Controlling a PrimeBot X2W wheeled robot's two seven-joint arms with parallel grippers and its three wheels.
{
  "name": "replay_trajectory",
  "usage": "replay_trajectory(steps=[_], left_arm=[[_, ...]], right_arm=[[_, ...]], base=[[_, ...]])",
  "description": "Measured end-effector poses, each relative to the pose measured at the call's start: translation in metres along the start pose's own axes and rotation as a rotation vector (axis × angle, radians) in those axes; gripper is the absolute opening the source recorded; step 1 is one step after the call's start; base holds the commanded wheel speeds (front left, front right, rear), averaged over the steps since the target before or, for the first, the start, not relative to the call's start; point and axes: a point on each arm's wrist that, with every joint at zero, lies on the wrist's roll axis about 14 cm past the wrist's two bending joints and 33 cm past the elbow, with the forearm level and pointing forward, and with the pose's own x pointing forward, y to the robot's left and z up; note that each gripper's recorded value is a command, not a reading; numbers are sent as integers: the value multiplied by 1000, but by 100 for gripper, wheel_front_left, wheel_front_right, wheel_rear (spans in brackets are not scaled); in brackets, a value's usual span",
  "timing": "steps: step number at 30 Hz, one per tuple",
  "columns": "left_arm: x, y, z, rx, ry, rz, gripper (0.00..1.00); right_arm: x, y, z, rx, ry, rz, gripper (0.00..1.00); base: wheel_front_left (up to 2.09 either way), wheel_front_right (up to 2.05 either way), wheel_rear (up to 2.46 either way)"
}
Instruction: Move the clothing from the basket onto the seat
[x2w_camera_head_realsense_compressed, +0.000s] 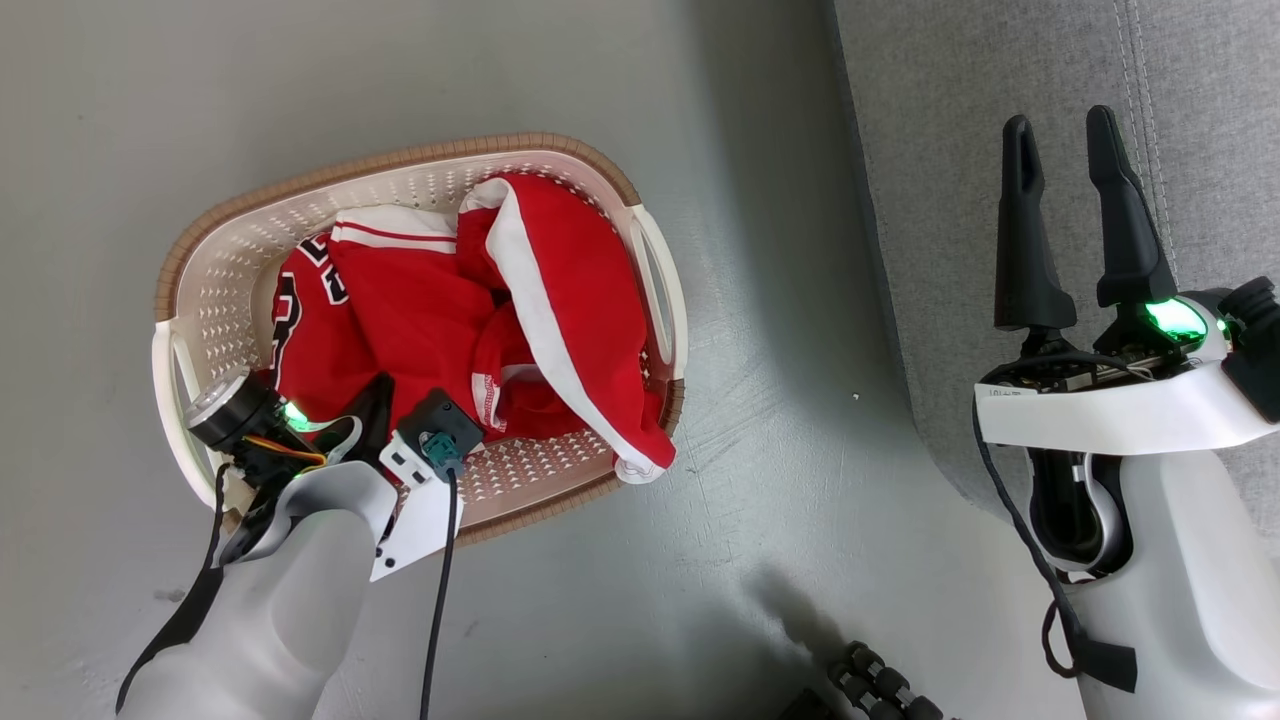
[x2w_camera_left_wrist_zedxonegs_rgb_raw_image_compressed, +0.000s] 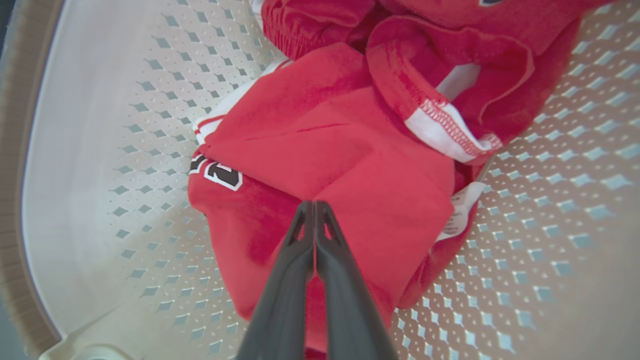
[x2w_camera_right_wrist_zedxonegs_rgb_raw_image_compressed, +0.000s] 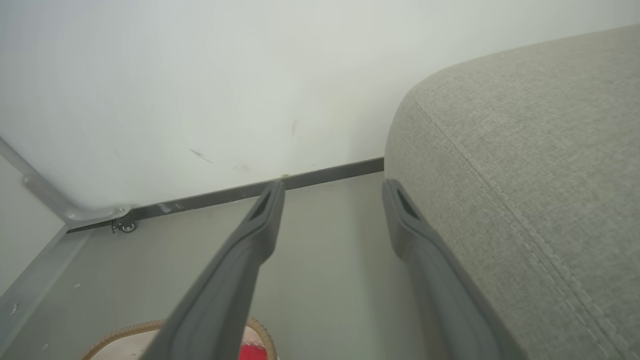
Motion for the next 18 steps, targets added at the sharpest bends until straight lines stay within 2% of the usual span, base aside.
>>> replay_trajectory(steps=[6, 18], left_arm=[[1, 5, 12, -3, -33, 21, 0], [-7, 34, 34, -99, -127, 137, 0]], right_arm=[[0, 0, 2, 4, -5, -1, 100], [4, 4, 12, 25, -35, 8, 100]], base=[[0, 0, 0], [0, 0, 0]])
